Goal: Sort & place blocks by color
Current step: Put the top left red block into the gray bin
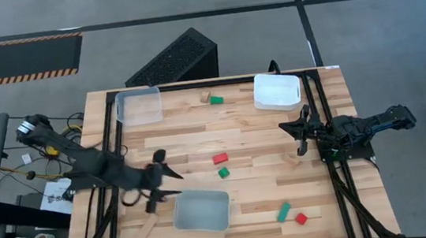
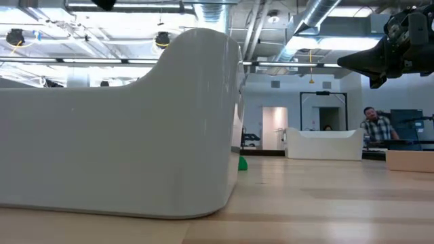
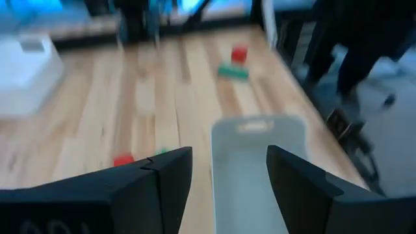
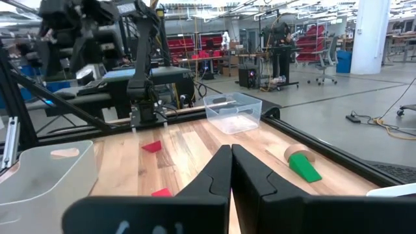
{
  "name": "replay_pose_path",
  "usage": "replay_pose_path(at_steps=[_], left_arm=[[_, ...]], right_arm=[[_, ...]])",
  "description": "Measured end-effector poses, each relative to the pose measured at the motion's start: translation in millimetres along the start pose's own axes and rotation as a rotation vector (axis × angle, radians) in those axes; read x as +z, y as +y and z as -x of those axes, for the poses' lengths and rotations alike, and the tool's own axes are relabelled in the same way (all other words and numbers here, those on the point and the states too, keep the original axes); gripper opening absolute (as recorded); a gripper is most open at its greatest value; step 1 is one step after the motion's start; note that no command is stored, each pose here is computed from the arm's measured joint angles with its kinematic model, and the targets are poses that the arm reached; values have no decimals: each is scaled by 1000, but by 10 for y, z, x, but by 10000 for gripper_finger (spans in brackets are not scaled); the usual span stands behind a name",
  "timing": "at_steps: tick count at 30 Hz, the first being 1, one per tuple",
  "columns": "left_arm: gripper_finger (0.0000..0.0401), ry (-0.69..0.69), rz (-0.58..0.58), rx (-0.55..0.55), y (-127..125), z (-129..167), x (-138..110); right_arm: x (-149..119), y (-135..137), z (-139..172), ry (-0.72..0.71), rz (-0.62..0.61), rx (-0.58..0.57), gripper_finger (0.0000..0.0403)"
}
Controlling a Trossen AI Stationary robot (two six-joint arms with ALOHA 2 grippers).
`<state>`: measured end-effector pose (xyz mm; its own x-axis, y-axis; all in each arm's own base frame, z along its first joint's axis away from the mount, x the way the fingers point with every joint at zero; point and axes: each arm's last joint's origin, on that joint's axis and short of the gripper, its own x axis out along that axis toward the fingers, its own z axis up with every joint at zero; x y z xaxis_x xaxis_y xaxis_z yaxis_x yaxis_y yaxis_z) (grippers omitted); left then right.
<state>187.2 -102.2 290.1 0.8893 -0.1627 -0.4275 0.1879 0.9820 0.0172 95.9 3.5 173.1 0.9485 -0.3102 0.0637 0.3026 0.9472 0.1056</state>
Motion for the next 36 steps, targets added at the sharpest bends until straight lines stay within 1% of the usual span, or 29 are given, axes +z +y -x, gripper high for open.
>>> replay_pose_path(at_steps=[3, 7, 10, 12, 14, 16, 20, 23, 27, 32, 36], left_arm=[[186, -141, 14, -18, 77, 187, -92], [185, -290, 45, -24, 168, 326, -312], [185, -330, 69, 34, 266, 378, -444], [185, -311, 87, 104, 351, 396, -486], [185, -262, 96, 174, 438, 400, -521], [185, -202, 102, 221, 521, 400, -533], [190, -69, 123, 252, 677, 358, -540], [198, 79, 158, 291, 800, 282, -603], [211, 234, 182, 314, 940, 140, -708], [224, 390, 224, 356, 1012, 15, -850], [233, 463, 288, 375, 1018, -53, -926]], right_arm=[[0, 0, 0, 0, 0, 0, 27], [-1, 0, 0, 1, 0, 0, 27], [-1, 0, 0, 0, 0, 0, 27], [-1, 0, 0, 0, 0, 0, 27], [-1, 0, 0, 0, 0, 0, 27], [0, 0, 0, 0, 0, 0, 27], [0, 0, 0, 0, 0, 0, 27], [-1, 0, 0, 0, 0, 0, 27], [-1, 0, 0, 0, 0, 1, 27], [0, 0, 0, 0, 0, 0, 27], [-1, 0, 0, 1, 0, 0, 27]])
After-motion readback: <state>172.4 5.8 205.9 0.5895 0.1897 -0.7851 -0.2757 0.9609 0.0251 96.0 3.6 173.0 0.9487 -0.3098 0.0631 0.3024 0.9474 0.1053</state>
